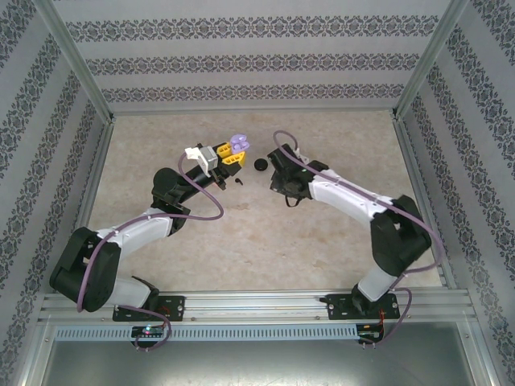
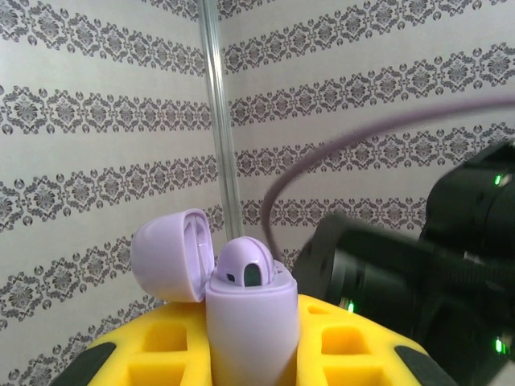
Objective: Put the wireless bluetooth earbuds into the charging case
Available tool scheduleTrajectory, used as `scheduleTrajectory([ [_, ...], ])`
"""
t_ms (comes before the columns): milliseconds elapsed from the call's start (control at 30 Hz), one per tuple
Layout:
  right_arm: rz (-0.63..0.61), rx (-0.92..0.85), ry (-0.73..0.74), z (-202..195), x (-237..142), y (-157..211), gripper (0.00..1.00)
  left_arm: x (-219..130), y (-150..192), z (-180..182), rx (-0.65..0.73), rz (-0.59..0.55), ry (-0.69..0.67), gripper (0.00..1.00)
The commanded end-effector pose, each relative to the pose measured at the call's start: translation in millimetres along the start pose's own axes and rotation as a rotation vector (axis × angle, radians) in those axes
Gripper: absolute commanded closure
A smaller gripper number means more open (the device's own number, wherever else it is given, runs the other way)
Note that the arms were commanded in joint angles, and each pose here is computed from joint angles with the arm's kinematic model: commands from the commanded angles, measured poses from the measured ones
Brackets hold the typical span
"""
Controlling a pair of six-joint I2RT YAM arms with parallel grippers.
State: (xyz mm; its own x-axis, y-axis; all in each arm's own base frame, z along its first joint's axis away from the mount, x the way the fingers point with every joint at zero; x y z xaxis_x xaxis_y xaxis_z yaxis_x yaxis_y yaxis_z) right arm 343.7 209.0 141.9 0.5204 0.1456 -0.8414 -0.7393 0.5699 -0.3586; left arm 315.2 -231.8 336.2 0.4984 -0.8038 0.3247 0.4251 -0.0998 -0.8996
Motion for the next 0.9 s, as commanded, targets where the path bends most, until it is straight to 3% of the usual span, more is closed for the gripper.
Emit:
scheduleTrajectory([
  [0, -0.083, -0.047, -0.076, 9, -32, -24, 0.83, 2, -24, 0, 0.027, -0.046, 0.039, 1.0],
  [467, -0.314, -0.178, -0.502, 82, -195, -87, 0.83, 12, -26, -13, 0.041, -0.04, 0.146, 1.0],
  [667, -0.358, -0.217, -0.614, 100, -232, -86, 0.83, 23, -18, -12, 0.03, -0.04, 0.147, 1.0],
  [867, -0.357, -0.254, -0.68, 116, -241, -72, 0.82, 32, -12, -10, 0.011, -0.043, 0.149, 1.0],
])
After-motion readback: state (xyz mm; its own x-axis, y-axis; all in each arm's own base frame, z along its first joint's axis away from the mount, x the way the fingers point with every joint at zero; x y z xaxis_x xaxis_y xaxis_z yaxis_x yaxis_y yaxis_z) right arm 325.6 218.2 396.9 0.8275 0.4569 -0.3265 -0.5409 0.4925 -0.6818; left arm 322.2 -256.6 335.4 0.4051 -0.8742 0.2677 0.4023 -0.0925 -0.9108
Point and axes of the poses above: each hand's point on the last joint's axis, 136 mm out from that joint toward the fingers, its own x axis out along the fingers, its own z axis along the line the jaws close on, y = z × x, the point moved 2 cm from there along -x, back along the fingers, and after that the axes turned 10 degrees about x, right-handed, at the moved point
